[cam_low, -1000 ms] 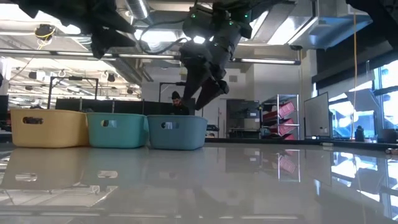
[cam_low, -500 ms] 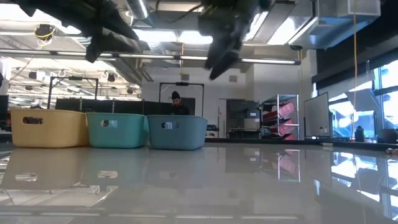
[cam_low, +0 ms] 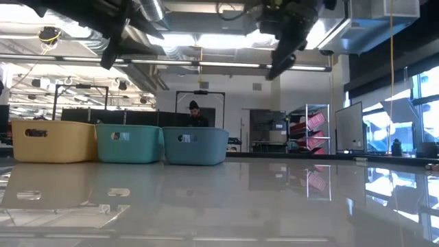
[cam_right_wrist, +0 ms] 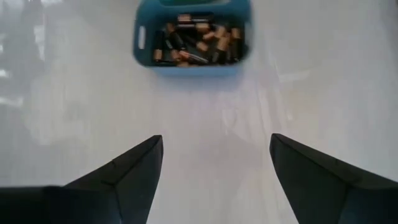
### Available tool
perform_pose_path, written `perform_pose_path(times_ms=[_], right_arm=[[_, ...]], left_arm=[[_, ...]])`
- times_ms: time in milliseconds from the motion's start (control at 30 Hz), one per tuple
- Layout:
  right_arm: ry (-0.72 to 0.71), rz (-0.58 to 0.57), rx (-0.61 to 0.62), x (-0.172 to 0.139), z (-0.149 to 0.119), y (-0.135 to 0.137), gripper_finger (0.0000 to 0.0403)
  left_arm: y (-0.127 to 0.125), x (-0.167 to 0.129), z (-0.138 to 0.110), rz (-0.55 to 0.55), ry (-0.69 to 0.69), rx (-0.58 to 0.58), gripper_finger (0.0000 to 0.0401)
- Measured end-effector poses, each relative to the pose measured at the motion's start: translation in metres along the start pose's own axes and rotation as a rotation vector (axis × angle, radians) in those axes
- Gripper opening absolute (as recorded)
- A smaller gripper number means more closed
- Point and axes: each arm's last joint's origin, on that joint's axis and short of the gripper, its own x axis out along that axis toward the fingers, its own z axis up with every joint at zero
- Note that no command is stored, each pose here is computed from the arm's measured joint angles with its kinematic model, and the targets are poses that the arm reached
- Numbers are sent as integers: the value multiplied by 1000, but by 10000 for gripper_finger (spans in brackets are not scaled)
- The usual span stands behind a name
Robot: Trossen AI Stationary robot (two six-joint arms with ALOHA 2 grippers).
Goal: Sort batteries
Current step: Put the small black battery into the yellow bin
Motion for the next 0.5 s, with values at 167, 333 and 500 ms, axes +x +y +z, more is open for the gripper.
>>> perform_pose_path(times_ms=[167,333,500], right_arm=[[-32,-40,96,-16,-19,-13,298],[-45,-95,169,-24,-30,-19,298],[-38,-138,246,-20,-36,-23,298]], left_arm=[[-4,6,-5,40,-49,3,155],[0,17,-11,97,-44,23,155],[5,26,-13,127,-17,92,155]])
